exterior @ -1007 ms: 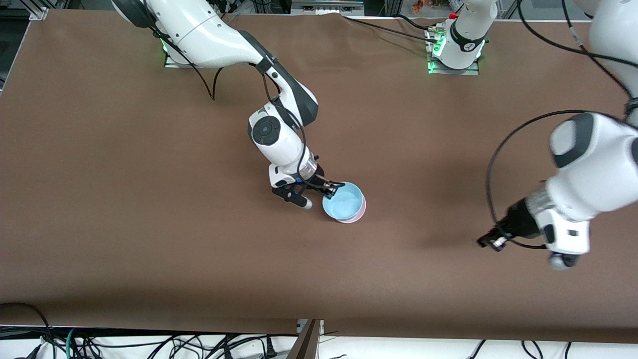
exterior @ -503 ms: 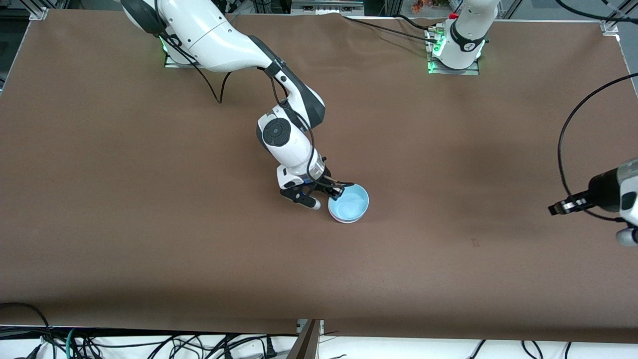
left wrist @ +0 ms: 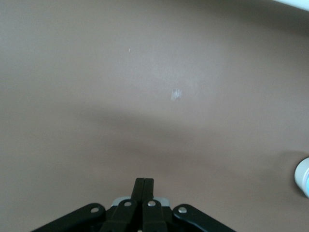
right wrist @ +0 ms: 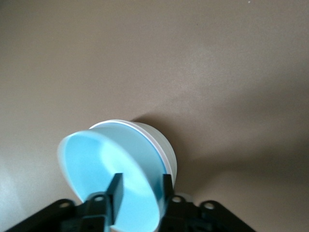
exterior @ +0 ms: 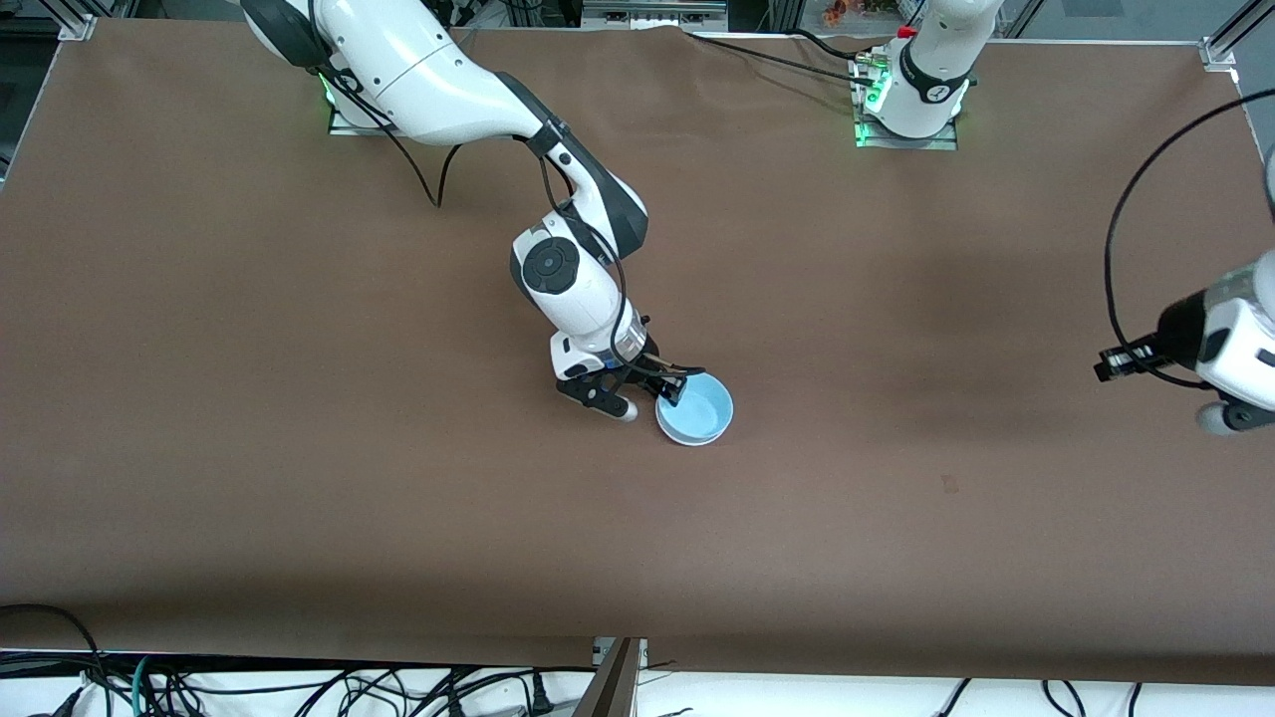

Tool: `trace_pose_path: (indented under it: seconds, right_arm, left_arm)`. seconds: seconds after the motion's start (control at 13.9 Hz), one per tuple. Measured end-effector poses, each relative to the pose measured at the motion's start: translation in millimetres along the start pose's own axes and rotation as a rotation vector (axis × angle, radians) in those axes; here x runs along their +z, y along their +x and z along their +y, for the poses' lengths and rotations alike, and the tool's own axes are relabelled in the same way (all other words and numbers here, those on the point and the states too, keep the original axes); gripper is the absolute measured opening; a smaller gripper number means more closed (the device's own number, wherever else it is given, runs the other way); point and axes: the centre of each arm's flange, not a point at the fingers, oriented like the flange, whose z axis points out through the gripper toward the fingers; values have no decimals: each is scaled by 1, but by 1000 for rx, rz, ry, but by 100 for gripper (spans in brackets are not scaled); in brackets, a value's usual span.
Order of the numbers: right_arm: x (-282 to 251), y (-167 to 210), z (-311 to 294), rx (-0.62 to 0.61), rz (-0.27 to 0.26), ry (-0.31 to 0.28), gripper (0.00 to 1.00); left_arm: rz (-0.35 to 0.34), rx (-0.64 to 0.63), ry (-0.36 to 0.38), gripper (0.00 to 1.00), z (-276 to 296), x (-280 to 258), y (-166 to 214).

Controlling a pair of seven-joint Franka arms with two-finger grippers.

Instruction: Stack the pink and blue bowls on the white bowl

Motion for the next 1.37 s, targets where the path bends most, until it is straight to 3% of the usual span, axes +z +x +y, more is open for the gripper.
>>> trace_pose_path:
  seconds: [0.14, 0.36, 0.65, 1.01, 1.15, 1.37]
  right_arm:
    - [-4, 8, 1, -1, -3, -33, 70]
    - [-37, 37, -1, -33, -13, -125, 99]
    - [-120, 103, 18, -256, -105, -256, 100]
    - [-261, 198, 96, -553, -241, -427, 100]
    - [-316, 208, 118, -587, -291, -466, 100]
    - [-385, 205, 139, -546, -344, -492, 100]
  left_arm:
    - [5, 8, 19, 1, -3, -2, -18]
    - [33, 31, -14, 1, -37, -10, -38]
    - [73, 29, -42, 1, -87, -12, -57]
    - [64, 40, -42, 1, -86, -3, -60]
    - [65, 38, -43, 1, -87, -3, -60]
    - [100, 8, -52, 1, -103, -15, -54]
